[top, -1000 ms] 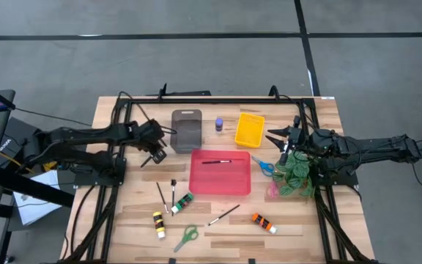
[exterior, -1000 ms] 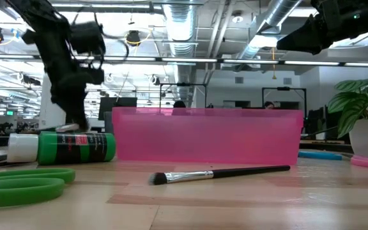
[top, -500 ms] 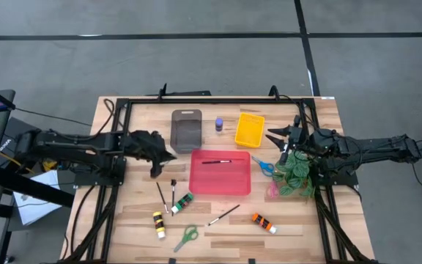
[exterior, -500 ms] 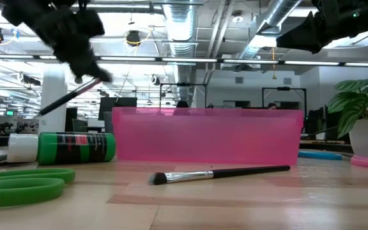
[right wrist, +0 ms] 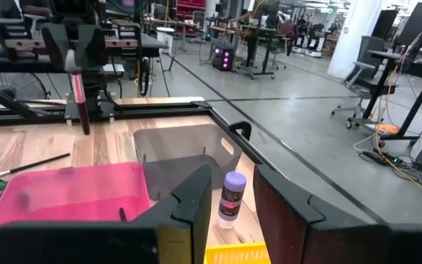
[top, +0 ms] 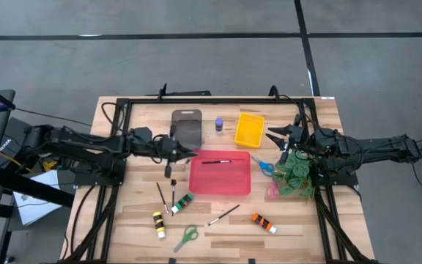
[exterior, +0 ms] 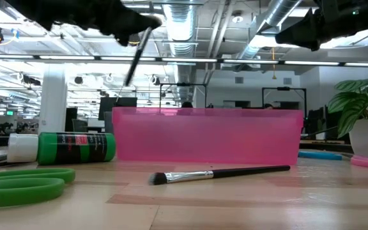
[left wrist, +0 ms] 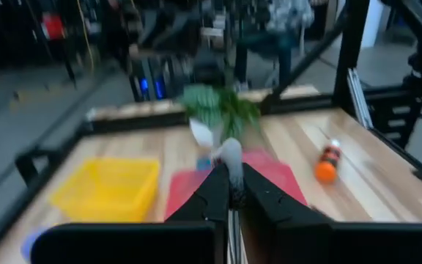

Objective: Pick & Place Paint Supplies
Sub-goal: Put the black makeup brush into the red bin

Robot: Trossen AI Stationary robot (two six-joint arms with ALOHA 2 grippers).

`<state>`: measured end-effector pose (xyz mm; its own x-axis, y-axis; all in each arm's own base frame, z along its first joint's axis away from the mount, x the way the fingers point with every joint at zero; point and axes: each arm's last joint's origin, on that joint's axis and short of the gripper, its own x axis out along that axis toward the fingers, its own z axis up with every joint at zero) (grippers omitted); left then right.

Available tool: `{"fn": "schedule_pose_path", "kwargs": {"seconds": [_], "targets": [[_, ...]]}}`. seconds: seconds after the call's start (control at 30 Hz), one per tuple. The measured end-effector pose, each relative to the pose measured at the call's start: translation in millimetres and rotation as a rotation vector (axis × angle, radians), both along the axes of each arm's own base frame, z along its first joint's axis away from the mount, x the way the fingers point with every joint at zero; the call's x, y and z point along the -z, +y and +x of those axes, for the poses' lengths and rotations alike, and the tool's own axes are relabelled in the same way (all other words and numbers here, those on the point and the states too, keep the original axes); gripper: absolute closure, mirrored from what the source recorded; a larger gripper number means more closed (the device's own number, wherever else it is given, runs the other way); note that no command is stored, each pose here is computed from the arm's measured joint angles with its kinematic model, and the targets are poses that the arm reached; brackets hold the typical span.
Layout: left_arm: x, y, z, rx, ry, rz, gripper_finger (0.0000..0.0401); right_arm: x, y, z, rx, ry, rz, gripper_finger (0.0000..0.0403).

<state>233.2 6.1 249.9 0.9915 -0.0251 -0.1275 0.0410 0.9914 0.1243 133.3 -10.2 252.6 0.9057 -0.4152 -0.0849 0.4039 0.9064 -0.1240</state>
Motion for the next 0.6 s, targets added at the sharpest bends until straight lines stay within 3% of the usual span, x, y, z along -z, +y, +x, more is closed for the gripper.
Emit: {"fn": "schedule_pose_path", "kwargs": {"seconds": [0.17,0.3,0.6], "targets": [[4,0,20,0.008,-0.128,0.029,0.0395,-1,0,0,0.0,-0.006,-0.003,0.0305],[10,-1,33,0.087,-0.194,0.029,0.0395,-1,0,0,0.0,-0.006,-0.003,0.0305],[26,-3,90,0.105,0.046,0.008,0.0395,-1,0,0,0.0,-0.01,-0.002,0.0305]]}}
